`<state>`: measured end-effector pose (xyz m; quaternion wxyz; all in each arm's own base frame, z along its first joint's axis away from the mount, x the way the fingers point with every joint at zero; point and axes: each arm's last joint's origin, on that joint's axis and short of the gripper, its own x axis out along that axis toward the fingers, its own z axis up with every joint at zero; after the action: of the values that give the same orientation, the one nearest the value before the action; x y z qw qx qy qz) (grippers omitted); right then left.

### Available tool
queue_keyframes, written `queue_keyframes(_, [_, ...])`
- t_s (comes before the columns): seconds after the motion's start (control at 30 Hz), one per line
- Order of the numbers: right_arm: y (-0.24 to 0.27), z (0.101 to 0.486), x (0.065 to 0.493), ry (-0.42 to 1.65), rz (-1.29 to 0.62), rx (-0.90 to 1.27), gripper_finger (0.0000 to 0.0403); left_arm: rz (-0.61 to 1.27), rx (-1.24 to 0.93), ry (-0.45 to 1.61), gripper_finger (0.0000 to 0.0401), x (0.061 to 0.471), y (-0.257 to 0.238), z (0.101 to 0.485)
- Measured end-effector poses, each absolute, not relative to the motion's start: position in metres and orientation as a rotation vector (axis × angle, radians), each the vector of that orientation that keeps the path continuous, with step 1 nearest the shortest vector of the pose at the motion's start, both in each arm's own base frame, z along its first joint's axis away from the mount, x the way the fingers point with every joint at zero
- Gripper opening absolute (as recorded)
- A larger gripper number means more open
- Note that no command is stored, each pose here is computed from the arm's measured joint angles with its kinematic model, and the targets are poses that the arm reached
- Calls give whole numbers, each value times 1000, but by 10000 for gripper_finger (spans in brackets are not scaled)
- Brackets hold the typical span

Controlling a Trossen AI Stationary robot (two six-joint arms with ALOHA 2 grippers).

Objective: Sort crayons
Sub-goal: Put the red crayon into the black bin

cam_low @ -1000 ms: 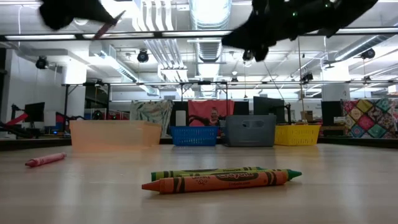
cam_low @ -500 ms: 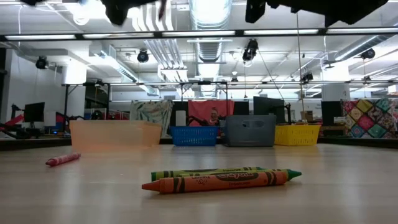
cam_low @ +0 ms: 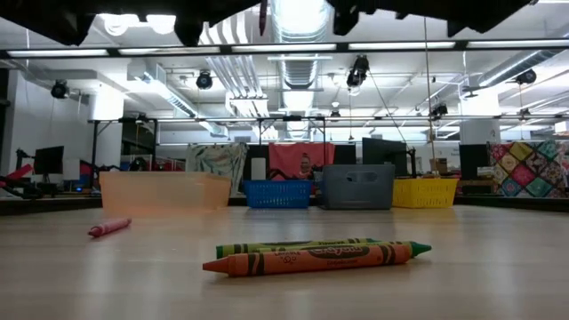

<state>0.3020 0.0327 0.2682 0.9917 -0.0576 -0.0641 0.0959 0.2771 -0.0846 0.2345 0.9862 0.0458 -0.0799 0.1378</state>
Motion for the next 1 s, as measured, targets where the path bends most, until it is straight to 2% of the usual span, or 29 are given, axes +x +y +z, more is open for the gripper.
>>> queue_keyframes(0.33, [33,274,329,-83,127,-122,67,279,99,-158,0,280,-86,236])
queue_keyframes(0.77, [32,284,339,-37,62,-102,110,309,92,-153,0,279,-84,236])
queue_keyframes(1.0, [33,281,346,-29,71,-96,93,312,82,-166,0,281,-84,240])
